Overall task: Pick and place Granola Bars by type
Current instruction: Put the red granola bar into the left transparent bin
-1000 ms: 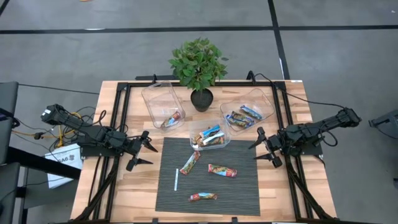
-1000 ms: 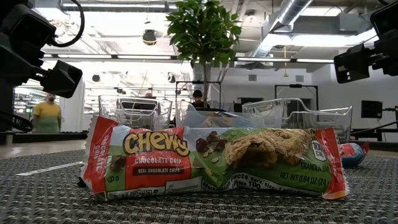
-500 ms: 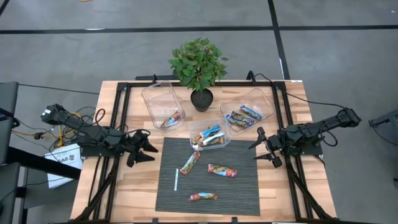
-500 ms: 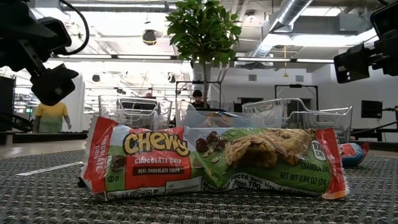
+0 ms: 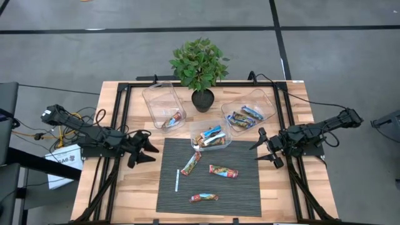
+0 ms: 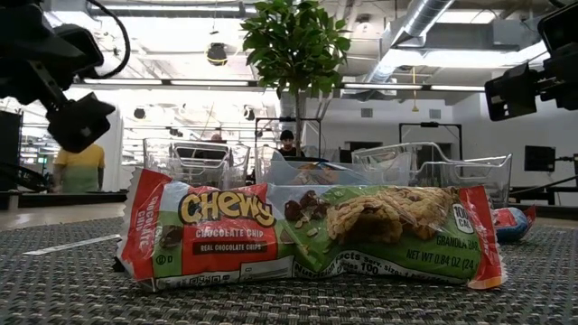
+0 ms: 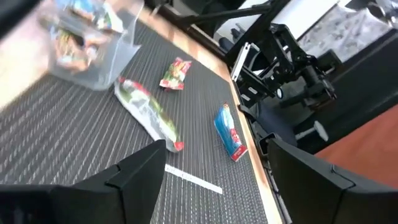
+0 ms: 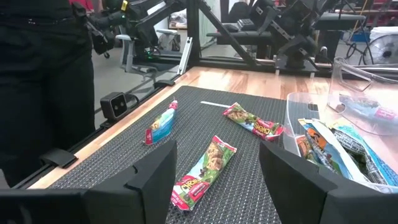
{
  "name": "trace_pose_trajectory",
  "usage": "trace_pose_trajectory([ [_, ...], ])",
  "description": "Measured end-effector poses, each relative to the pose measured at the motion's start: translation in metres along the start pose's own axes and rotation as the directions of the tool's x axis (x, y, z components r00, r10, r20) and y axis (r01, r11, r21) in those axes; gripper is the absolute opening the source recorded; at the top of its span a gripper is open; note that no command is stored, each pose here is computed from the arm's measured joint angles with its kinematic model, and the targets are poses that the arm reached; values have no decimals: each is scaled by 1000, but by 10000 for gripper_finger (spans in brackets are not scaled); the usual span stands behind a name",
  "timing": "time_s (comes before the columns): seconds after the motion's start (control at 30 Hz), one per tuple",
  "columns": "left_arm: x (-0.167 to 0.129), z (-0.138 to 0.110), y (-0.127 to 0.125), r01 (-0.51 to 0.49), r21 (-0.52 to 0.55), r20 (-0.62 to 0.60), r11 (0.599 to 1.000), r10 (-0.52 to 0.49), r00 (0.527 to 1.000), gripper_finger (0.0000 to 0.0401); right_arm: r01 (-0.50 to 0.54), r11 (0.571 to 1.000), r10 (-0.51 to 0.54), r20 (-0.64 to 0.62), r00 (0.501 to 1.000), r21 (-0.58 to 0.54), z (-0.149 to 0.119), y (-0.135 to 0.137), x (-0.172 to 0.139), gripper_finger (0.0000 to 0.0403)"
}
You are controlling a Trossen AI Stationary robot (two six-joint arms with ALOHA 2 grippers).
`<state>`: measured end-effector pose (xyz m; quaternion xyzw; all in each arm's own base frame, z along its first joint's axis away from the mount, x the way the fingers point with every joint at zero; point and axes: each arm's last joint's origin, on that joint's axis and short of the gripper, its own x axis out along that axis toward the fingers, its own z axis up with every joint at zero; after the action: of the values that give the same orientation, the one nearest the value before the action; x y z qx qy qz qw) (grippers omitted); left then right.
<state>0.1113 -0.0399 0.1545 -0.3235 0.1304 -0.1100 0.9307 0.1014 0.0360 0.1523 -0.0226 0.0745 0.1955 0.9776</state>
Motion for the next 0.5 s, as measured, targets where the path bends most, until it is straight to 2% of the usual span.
trace_pose_trajectory([
  [0.13, -1, 12, -10, 20, 137, 33, 990, -25, 999, 274, 0, 1000, 0, 0, 1000, 0, 0, 0, 0, 221],
  [0.23, -1, 26, -20, -8, 241, 76, 970, -10, 997, 274, 0, 1000, 0, 0, 1000, 0, 0, 0, 0, 221],
  [0.5, 14, 67, -49, -230, 402, 119, 886, 198, 973, 274, 0, 1000, 0, 0, 1000, 0, 0, 0, 0, 221],
])
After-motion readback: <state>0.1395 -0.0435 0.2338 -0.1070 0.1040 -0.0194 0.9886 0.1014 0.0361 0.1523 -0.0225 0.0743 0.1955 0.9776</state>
